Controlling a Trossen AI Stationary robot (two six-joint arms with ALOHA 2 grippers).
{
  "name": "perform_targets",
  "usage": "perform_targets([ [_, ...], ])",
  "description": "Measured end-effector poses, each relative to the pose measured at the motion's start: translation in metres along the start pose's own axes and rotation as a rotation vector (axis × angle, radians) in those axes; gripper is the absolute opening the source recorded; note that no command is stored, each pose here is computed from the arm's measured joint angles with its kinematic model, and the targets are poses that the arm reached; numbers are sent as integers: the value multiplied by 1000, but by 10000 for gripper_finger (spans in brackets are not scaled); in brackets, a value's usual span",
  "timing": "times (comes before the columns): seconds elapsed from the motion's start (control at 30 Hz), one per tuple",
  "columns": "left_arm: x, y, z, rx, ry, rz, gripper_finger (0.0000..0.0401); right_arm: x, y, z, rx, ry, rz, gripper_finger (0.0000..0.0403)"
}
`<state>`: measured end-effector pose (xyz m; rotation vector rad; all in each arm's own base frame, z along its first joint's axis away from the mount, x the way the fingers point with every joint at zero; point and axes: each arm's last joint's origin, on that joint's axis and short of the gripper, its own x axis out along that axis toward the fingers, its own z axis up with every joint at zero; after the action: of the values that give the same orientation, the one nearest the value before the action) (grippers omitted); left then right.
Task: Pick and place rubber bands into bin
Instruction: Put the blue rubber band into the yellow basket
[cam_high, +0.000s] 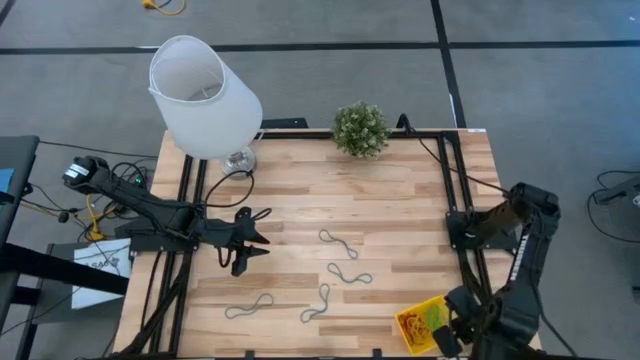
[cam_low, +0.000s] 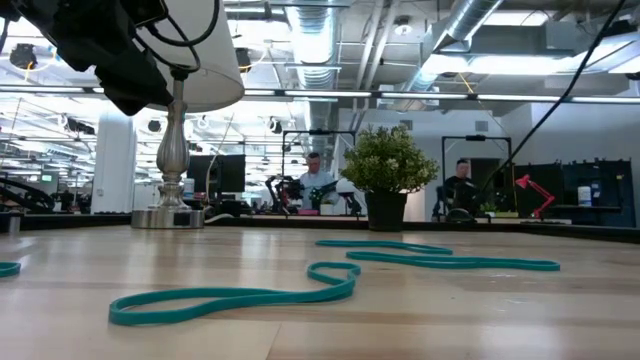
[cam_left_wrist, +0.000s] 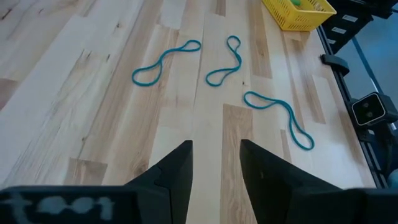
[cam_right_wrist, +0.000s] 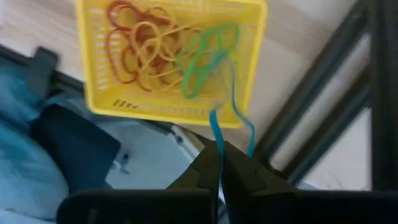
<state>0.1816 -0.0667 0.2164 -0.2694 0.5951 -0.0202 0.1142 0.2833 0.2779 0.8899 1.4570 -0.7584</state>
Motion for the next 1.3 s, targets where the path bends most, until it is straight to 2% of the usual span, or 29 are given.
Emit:
perform_targets([
  [0.2,0,0,0,-6,0,0,121,12,6,0,-17,-79,13,0],
  [0.37,0,0,0,-12,0,0,121,29,16,1,-38,-62,-69,12],
  [0.57,0,0,0,-13,0,0,121,44,24,6,-143,3,-189,54],
  [0.77,0,0,0,-14,0,0,121,45,24,23,-130,-62,-293,87],
  [0.87,0,0,0,-15,-2,0,121,41,25,34,-189,-192,-268,92],
  [1.03,0,0,0,-12,-3,-1,121,29,37,45,-543,-569,-53,92],
  [1.1,0,0,0,-11,-3,-1,121,17,41,47,-642,-699,38,92],
  [1.2,0,0,0,-8,-4,1,121,-6,36,53,-727,-827,111,92],
  [1.3,0,0,0,-6,-6,3,121,-30,21,64,-756,-881,109,93],
])
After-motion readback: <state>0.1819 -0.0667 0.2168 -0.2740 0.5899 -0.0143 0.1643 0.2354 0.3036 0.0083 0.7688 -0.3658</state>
